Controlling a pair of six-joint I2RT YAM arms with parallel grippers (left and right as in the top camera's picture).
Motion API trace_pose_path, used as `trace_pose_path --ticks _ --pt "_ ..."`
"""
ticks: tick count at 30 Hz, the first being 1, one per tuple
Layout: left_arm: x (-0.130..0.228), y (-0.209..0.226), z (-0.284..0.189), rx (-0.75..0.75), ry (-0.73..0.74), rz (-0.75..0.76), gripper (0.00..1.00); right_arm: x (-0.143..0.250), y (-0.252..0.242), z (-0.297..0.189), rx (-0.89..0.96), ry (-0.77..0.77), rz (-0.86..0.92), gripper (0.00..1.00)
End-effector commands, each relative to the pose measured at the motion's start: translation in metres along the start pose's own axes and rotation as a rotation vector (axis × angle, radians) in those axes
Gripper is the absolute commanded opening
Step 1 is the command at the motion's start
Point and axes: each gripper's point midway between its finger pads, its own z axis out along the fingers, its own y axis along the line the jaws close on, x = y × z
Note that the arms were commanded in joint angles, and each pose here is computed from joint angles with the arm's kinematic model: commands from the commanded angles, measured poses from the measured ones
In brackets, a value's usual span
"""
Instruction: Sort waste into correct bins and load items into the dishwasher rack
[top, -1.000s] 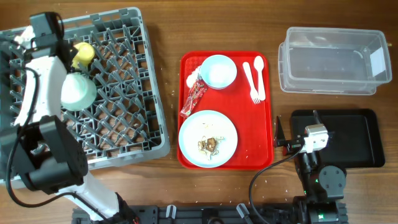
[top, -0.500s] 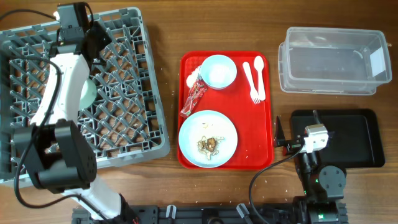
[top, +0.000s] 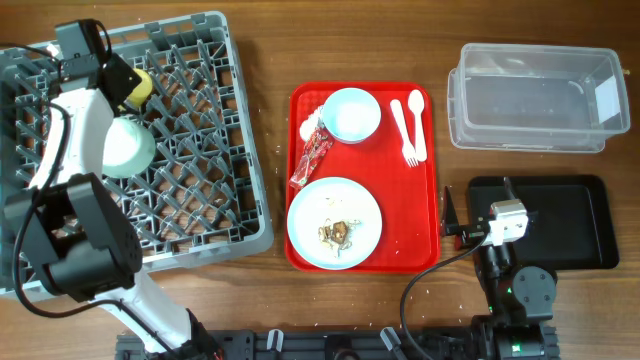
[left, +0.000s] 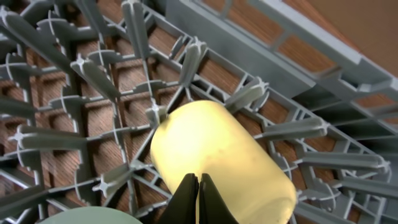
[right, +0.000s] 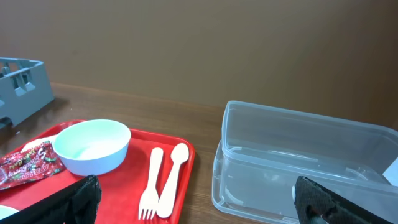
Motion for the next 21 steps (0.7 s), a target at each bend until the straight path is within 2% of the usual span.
trace_pose_path --ticks 1,4,6,8,13,21 --pt "-0.021 -0.019 -0.034 0.086 -0.066 0.02 0.04 -0.001 -0.003 0.0 0.015 -0.006 0.012 1.0" --pt "-0.019 -0.052 -0.061 0.236 -0.058 0.067 0.04 -0.001 -0.003 0.0 0.015 -0.006 0.012 1.0" --pt "0.003 -0.08 -0.065 0.337 0.002 0.174 0.04 -0.001 -0.003 0.0 0.015 -0.006 0.012 1.0" --pt "0.013 -0.079 -0.053 0.282 0.013 0.2 0.04 -0.001 -0.003 0.0 0.015 -0.006 0.012 1.0" --pt "0.033 -0.044 -0.011 0.1 0.074 0.206 0.04 -0.001 -0.003 0.0 0.015 -0.006 0.011 1.0" --pt "0.012 -0.003 0.001 0.04 0.056 0.119 0.04 -0.001 -0.003 0.0 0.015 -0.006 0.011 1.0"
